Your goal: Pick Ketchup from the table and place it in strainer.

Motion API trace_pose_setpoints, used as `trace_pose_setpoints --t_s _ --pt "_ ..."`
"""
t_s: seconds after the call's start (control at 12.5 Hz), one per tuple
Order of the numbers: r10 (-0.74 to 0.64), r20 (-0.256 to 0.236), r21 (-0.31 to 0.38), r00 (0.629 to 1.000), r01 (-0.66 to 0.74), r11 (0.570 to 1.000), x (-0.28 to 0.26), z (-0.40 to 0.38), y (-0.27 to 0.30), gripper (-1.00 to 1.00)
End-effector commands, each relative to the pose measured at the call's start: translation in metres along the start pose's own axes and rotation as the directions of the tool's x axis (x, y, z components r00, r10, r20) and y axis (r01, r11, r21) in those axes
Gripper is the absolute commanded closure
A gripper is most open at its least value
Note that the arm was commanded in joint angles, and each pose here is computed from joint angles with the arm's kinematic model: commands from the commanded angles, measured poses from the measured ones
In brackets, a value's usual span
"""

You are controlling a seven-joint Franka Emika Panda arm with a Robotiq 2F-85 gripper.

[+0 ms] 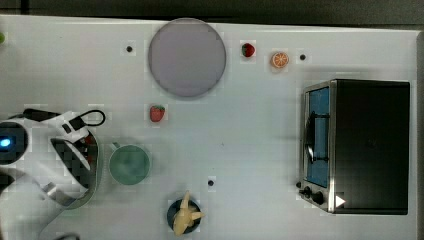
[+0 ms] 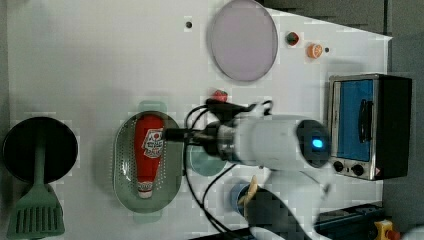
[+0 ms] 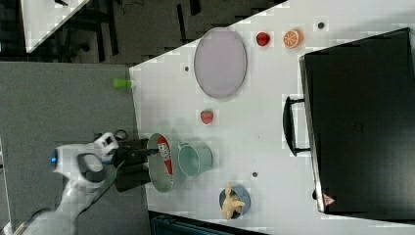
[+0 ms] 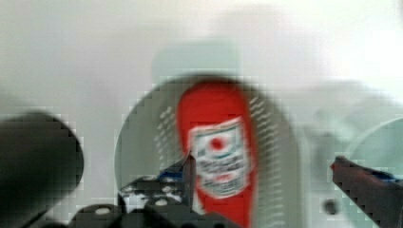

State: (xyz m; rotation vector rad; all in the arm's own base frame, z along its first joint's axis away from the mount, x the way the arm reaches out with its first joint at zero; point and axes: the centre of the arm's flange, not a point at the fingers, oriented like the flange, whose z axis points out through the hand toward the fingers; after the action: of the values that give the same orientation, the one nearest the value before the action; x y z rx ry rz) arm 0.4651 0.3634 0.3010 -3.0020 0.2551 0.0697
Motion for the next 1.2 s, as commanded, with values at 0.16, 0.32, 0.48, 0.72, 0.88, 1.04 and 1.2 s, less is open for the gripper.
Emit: trace_pose_setpoints --t_s 0.16,0.32,0.48,0.72,0.88,1.04,1.2 --pt "0.229 -0.202 -0.011 0.952 -0.236 0.972 0.058 -0.143 0.055 -1.0" --pt "0.336 -0.238 -0.05 0.911 -0.357 0.933 0.076 -0.195 0.105 -1.0" --pt "0.463 -0.229 -0.075 0.856 -0.489 0.869 0.088 -0.237 0.161 -1.0" --pt "0.619 -0.212 -0.037 0.757 -0.639 0.769 0.103 -0.295 0.237 -1.0" --pt "0.667 -0.205 -0.03 0.716 -0.686 0.727 0.109 -0.321 0.273 -1.0" --pt "0.702 -0.157 -0.063 0.694 -0.717 0.695 0.105 -0.331 0.294 -1.0" --pt "0.708 -0.133 -0.089 0.693 -0.72 0.688 0.102 -0.338 0.306 -1.0"
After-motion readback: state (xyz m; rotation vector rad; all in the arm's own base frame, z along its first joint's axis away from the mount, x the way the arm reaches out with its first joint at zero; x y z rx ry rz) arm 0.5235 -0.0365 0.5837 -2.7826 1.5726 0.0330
